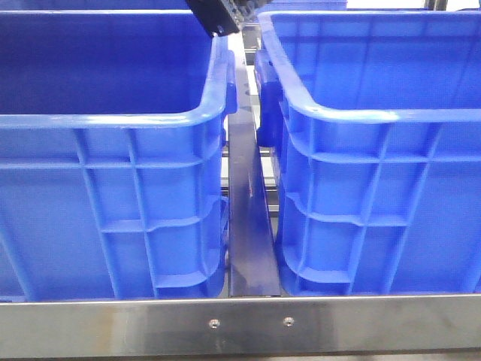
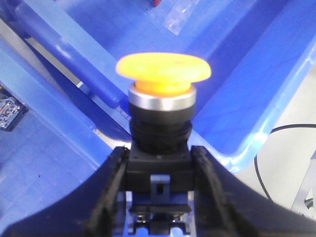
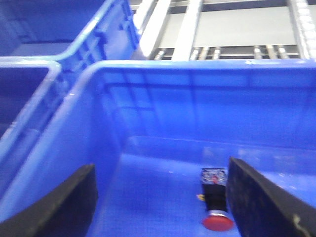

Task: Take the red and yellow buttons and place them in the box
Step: 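Lift the yellow button and pass it to the right gripper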

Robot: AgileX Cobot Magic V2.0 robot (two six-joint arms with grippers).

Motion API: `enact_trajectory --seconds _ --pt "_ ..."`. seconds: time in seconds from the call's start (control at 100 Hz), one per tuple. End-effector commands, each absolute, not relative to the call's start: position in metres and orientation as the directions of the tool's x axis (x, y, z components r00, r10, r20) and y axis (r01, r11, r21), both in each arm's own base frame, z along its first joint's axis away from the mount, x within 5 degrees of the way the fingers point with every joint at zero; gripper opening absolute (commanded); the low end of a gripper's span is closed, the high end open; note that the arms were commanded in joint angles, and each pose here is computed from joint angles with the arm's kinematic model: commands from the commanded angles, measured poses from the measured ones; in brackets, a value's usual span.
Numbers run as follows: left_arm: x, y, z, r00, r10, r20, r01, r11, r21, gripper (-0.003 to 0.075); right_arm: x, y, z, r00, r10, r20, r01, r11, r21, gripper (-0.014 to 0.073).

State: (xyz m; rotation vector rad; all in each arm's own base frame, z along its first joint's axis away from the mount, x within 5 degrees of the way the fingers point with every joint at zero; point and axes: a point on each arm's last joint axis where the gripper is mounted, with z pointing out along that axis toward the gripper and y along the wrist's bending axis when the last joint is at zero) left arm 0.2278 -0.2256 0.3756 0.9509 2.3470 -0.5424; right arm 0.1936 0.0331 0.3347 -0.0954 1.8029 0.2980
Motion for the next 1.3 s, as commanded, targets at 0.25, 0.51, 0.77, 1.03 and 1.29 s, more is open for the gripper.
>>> enact_trajectory --seconds 0.25,0.51,0.77,1.03,1.29 --pt "0.222 -0.225 0.400 -0.552 0.442 -0.707 0.738 0.654 -0.168 0.0104 0.212 0.064 0.380 -0.462 0.295 -0.836 -0.404 0.770 0.495 0.0557" --pt "0.222 -0.225 0.400 -0.552 0.442 -0.707 0.738 0.654 -0.168 0.0104 0.249 0.091 0.389 -0.729 0.275 -0.627 -0.430 0.529 0.732 0.0557" --pt "0.222 -0.225 0.400 -0.551 0.440 -0.709 0.738 0.654 -0.168 0.0104 0.281 0.102 0.374 -0.817 0.240 -0.525 -0.391 0.440 0.808 0.0557" --pt "0.222 -0.225 0.400 -0.551 0.440 -0.709 0.738 0.654 -0.168 0.0104 0.277 0.121 0.370 -0.840 0.182 -0.512 -0.407 0.412 0.815 0.0557" --pt "0.222 -0.225 0.400 -0.551 0.440 -0.709 0.738 0.654 -0.168 0.0104 0.273 0.131 0.370 -0.845 0.154 -0.513 -0.422 0.398 0.814 0.0554"
